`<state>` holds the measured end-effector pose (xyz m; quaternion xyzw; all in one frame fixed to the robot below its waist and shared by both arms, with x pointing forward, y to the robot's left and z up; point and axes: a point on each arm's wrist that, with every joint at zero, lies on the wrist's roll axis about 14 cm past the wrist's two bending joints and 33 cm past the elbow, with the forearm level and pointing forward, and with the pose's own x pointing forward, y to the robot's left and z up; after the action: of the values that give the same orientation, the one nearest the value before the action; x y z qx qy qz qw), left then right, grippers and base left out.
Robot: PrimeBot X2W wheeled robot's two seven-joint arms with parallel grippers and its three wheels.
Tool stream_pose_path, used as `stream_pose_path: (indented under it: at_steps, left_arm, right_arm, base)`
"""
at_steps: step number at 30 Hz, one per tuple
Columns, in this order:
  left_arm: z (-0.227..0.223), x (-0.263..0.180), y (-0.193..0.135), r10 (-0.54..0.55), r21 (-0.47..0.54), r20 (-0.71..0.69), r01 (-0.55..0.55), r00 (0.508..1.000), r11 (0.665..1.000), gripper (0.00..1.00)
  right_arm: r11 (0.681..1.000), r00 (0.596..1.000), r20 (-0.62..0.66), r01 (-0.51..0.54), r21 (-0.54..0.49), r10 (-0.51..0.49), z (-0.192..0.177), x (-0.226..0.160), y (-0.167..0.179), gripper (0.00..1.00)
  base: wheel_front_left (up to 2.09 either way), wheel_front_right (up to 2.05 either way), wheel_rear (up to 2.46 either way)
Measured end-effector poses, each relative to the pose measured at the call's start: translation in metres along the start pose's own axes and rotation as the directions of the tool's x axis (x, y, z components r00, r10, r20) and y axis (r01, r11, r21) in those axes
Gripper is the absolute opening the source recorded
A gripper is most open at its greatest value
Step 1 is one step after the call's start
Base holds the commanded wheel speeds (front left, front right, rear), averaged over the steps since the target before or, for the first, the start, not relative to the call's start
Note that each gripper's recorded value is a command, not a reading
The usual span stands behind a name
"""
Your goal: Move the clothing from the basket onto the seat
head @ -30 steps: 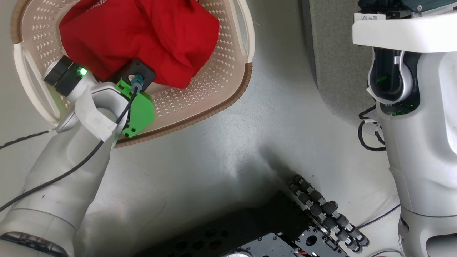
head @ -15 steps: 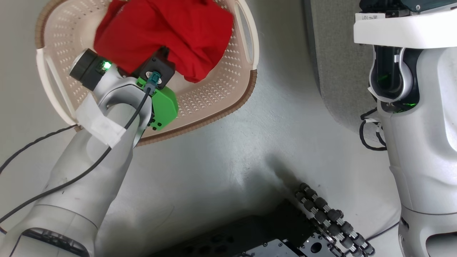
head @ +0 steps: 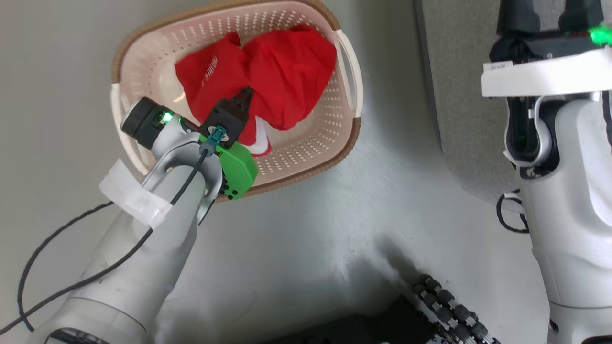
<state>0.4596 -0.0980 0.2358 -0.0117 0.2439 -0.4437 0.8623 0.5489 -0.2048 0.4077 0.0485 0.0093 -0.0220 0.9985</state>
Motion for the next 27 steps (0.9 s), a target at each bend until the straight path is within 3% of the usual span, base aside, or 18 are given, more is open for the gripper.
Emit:
stream_pose_path:
  at_steps: [11, 27]
  left_arm:
    - [0.055, -0.039, 0.005, 0.078, -0.015, 0.1, -0.077, 0.992, 0.997, 0.0]
    - [0.111, -0.099, -0.019, 0.163, -0.084, 0.212, -0.149, 0.963, 0.985, 0.0]
  right_arm:
    - [1.0, 1.0, 0.018, -0.005, -0.007, 0.005, 0.026, -0.02, 0.002, 1.0]
    - [0.997, 0.997, 0.059, -0.048, 0.062, 0.044, 0.07, -0.067, 0.026, 1.0]
  base:
    - [0.0, 0.0, 0.0]
    - [0.0, 0.0, 0.0]
